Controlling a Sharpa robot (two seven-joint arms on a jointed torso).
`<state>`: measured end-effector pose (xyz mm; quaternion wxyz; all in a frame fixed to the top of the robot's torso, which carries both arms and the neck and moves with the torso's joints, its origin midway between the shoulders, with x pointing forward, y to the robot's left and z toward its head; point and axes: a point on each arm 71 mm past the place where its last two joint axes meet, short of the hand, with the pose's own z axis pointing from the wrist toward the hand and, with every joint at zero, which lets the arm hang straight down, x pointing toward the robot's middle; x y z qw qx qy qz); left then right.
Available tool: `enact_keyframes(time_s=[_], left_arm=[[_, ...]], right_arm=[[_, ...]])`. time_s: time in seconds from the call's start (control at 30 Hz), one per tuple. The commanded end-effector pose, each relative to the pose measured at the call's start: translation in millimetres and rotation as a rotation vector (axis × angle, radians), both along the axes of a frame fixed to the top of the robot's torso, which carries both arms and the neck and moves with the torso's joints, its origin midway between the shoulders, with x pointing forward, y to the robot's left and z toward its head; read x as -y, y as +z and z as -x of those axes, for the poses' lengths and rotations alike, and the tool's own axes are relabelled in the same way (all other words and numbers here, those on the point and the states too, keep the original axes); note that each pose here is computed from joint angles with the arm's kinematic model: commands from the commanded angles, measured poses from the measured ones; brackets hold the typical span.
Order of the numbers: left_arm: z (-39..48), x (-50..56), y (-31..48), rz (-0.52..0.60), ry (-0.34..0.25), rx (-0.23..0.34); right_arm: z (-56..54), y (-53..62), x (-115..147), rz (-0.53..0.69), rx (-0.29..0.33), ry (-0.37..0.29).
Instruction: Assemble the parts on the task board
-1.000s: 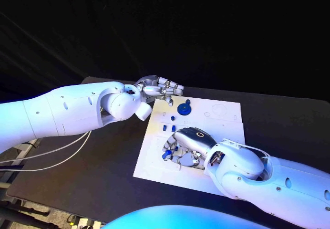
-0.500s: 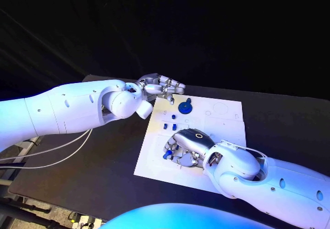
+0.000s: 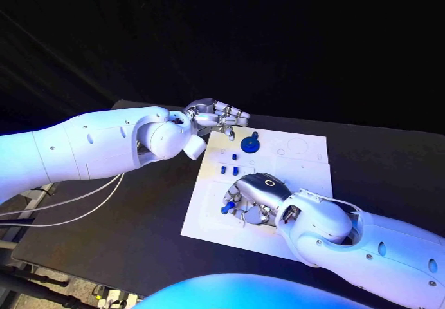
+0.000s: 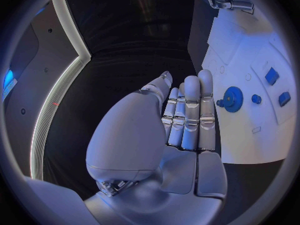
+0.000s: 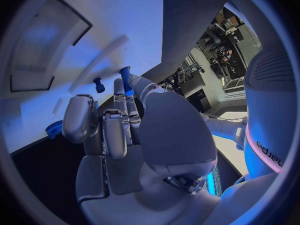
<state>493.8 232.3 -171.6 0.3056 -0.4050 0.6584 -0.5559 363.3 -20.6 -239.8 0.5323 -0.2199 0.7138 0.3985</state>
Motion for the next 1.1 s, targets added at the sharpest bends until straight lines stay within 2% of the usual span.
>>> enact_keyframes(time_s=[0.03, 0.53, 0.87, 1.1], left_arm=[[0.8, 2.7, 0.6, 0.007, -0.021, 0.0], [1.0, 3.6, 0.0, 0.004, -0.027, -0.007], [1.2, 3.6, -0.1, 0.004, -0.028, -0.008], [1.5, 3.5, -0.1, 0.004, -0.031, -0.01]], right_arm=[[0.3, -3.7, -1.2, 0.06, 0.006, 0.009], [3.7, -3.2, -12.3, 0.071, 0.014, 0.023], [1.8, -6.9, -13.7, 0.093, 0.008, 0.008], [2.8, -5.2, -12.0, 0.078, 0.015, -0.002]])
